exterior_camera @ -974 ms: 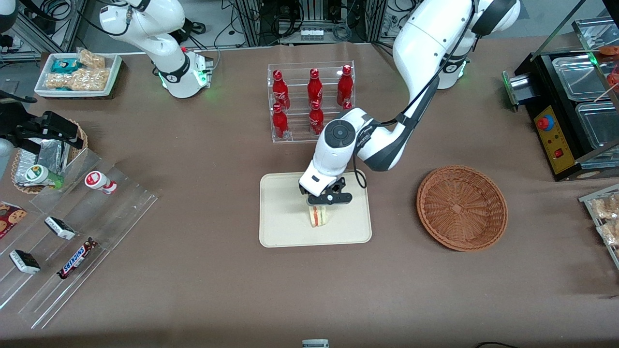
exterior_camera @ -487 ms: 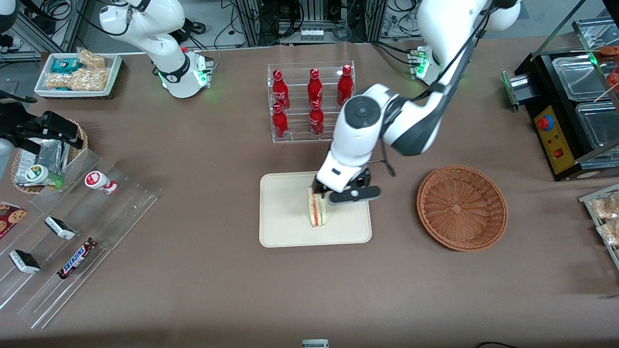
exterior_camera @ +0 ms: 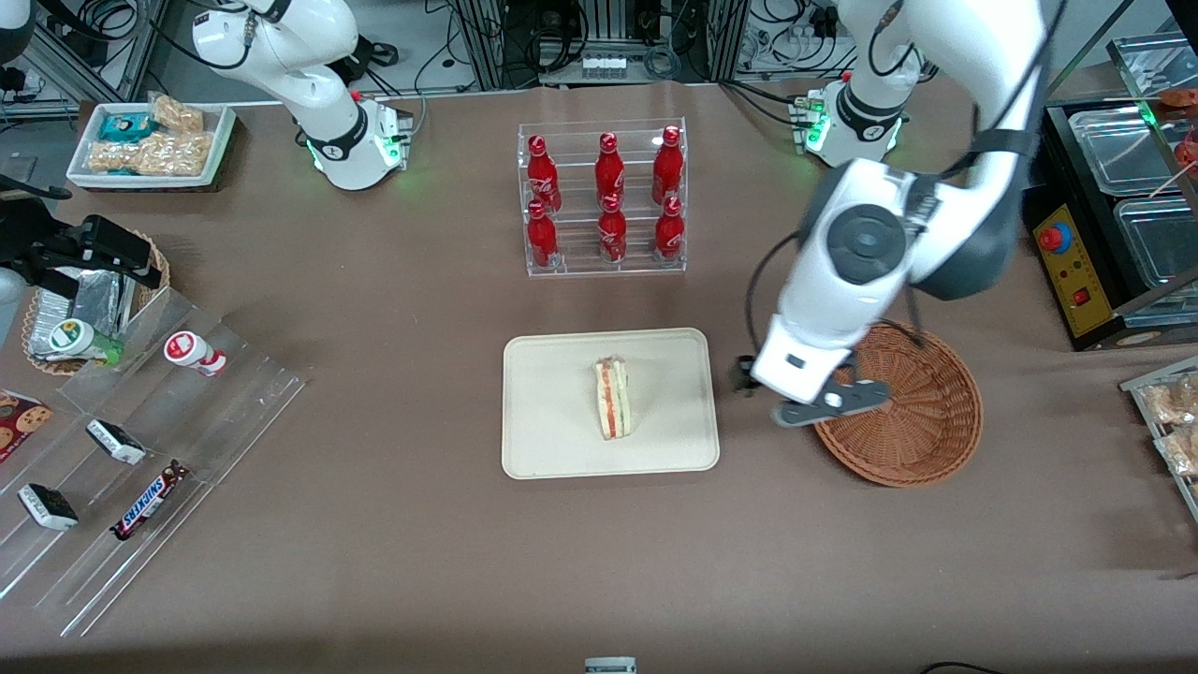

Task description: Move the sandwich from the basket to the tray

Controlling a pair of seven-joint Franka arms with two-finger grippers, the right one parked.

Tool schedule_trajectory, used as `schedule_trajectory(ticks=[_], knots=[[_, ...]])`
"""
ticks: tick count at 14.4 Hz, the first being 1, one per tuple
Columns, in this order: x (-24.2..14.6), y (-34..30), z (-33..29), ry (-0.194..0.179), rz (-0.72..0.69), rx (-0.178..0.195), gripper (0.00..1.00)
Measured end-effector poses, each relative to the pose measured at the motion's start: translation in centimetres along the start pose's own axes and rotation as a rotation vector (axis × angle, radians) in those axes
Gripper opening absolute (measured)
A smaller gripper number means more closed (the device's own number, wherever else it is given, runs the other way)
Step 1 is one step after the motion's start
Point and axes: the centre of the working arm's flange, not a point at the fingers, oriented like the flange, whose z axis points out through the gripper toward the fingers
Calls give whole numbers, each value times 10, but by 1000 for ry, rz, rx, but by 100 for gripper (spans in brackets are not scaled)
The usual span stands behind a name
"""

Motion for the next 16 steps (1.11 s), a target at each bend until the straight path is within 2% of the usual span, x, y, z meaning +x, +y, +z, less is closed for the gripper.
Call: schedule_trajectory(ticks=[3,6,9,13,16], knots=[[11,-73,-11,-62,44,41,100],[15,-135,-42,-100,84,56,100],[6,-171,-77,-117,145,60,100],[7,-205,-114,-99,235,48,100],[8,-217,-117,-121,273,48,100]])
